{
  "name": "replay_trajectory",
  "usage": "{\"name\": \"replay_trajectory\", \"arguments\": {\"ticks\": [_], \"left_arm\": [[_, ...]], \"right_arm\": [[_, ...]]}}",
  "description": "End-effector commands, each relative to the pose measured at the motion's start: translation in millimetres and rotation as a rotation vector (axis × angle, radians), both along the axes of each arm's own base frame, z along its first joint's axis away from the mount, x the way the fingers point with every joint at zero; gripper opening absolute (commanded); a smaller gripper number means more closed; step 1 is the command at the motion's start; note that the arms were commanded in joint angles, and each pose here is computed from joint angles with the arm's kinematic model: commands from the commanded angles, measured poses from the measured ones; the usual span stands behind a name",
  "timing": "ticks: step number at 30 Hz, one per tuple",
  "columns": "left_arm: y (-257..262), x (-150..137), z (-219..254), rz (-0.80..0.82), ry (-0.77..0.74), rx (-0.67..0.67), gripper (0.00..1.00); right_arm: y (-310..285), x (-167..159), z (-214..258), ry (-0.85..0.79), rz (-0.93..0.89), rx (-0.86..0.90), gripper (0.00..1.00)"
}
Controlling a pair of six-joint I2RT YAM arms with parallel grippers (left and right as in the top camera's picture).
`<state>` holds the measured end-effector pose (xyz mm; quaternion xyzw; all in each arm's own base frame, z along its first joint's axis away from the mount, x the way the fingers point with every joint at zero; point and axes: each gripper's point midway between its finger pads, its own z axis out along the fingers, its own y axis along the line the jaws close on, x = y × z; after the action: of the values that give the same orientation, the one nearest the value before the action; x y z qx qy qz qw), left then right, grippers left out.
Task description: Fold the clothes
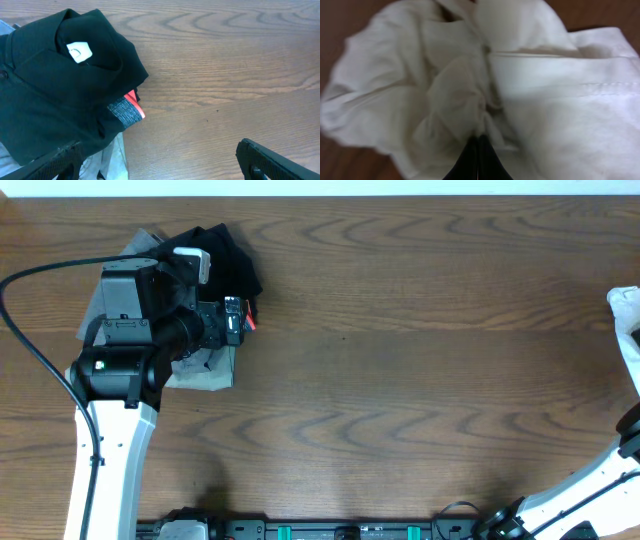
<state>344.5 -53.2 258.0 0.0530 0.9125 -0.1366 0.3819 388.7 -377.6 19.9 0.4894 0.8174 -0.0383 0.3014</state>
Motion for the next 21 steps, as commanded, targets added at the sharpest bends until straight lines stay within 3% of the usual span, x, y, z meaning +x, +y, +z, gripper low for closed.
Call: {"name": "replay_trajectory", "arguments": {"ticks": [1,6,9,17,21], "left_arm": [[-2,1,9,-0.004,-0.018,-0.016,0.98],[-2,1,9,-0.004,-0.017,-0.017,0.98],[-2,1,9,-0.004,-0.018,-0.017,0.98],[-2,1,9,-0.004,-0.018,-0.017,0.98],[-3,1,9,-0.004,-0.016,-0.02,0.98]], "right_arm": [[14,25,64,-0.141,0.12,-0.032,0.01],[33,31,96,-0.159,0.172,-0.05,0.01],[68,50,100,-0.216,0.306,0.02,0.01],[241,120,130,-0.432,0.849,0.215,0.01],[287,133,125,-0.387,0.932,0.177,0.01]]}}
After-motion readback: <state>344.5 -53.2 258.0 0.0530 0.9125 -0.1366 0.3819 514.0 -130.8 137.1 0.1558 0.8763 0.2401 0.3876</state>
